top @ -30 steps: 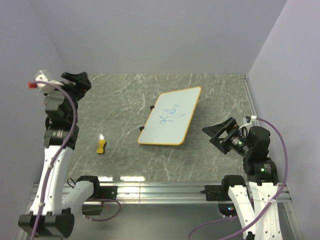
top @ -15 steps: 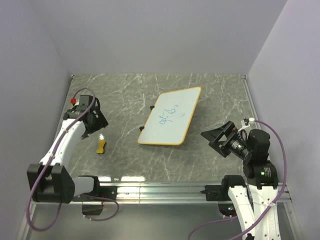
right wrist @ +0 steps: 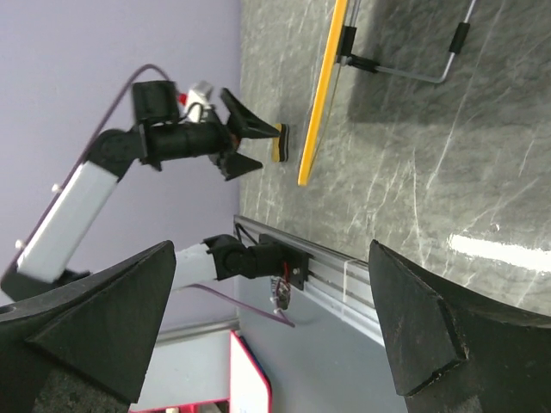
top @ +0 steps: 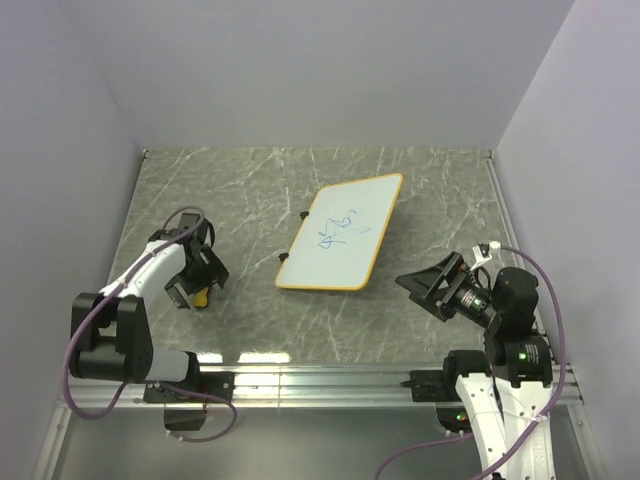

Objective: Erase the whiteboard

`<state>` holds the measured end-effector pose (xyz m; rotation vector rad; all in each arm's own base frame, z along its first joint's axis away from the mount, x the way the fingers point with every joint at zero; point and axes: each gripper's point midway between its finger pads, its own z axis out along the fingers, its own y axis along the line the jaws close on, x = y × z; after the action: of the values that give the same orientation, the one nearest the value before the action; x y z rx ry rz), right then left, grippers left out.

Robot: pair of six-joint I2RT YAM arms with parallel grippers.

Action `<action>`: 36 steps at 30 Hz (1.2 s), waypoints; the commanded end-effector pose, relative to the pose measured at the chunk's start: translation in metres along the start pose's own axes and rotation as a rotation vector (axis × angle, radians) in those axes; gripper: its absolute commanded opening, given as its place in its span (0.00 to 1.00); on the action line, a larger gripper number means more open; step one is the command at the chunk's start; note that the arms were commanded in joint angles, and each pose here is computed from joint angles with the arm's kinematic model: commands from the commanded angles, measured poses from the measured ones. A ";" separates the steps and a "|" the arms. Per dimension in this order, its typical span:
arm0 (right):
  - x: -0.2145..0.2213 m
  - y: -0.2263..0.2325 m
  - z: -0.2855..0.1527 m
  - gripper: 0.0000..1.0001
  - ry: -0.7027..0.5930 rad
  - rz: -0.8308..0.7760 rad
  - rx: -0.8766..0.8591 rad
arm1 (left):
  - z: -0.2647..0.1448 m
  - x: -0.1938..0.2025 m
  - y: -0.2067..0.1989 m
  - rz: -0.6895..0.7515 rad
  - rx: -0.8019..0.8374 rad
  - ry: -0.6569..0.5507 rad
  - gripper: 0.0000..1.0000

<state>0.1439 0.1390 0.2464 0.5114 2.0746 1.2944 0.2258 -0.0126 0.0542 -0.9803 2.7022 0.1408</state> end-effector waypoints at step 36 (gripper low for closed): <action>0.005 -0.004 -0.011 1.00 -0.051 -0.034 0.009 | 0.033 -0.058 -0.116 -0.046 0.087 -0.008 0.89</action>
<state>0.1282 0.1352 0.2385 0.5207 2.0855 1.2472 0.3511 -0.0765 0.0342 -1.0247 2.6639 -0.0517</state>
